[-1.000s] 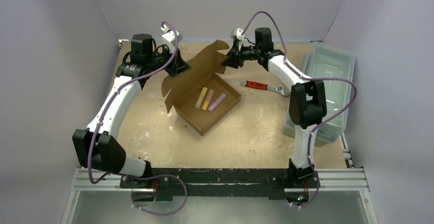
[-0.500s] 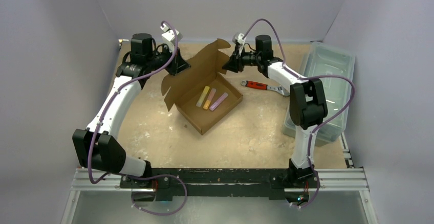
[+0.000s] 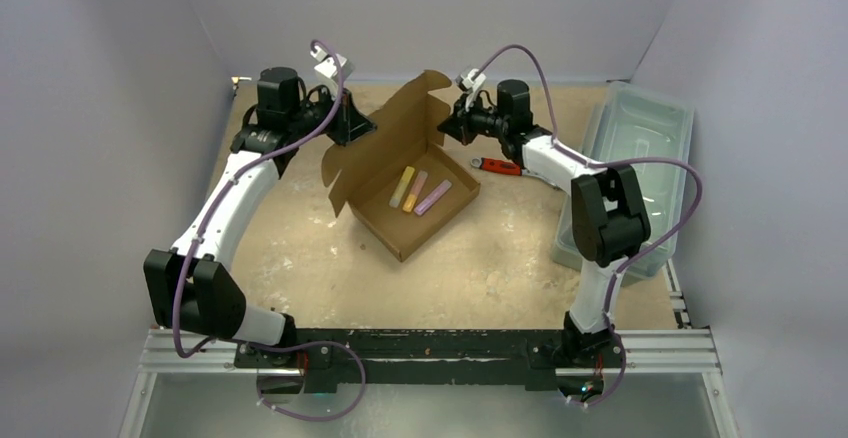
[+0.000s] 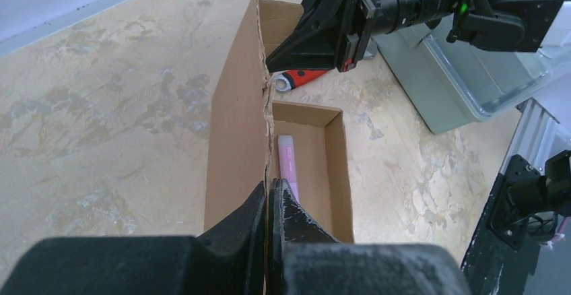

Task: Fold the paper box

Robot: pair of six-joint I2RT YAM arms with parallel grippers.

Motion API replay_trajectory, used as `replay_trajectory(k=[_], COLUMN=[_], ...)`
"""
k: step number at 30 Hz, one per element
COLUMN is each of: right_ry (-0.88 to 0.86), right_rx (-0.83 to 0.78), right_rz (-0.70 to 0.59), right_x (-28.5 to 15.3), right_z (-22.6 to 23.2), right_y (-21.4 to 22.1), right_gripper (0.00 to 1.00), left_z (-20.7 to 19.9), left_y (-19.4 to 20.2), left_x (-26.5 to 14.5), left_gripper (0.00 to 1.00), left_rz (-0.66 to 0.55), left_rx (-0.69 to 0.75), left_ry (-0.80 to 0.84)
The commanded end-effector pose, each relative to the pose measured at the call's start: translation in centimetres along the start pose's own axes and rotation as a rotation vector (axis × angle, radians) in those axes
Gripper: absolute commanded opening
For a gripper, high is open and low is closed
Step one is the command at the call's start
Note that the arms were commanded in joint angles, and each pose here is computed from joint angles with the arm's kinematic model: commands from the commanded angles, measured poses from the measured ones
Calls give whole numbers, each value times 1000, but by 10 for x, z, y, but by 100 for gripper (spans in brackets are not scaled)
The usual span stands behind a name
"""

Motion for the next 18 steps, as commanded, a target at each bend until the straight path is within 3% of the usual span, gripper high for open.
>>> replay_trajectory(k=[1,8,18], right_ry=[46,222,283], right_rx=[19,94,121], right_rz=[-21,10,1], right_x=[6,5,-3], right_z=[22,14,12], right_y=[-21,-6,0], right_gripper=[0,0,0], left_z=[-7,-1,16], left_y=[-18,-14,-29], left_x=[-2,-6,-40], left_gripper=[0,6,39], left_rz=[-93,-112,-247], left_rx=[36,-31,-137], left_ry=[10,-56,-316])
Point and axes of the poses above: each gripper's point midway between its finger pads, its own x axis out along the fingers, its own z axis along the line the jaws close on, y = z × x, the point moved 2 cm from there along -x, back along the fingers, and after that the axes turned 10 degrees about -x, right-handed, at the moved point
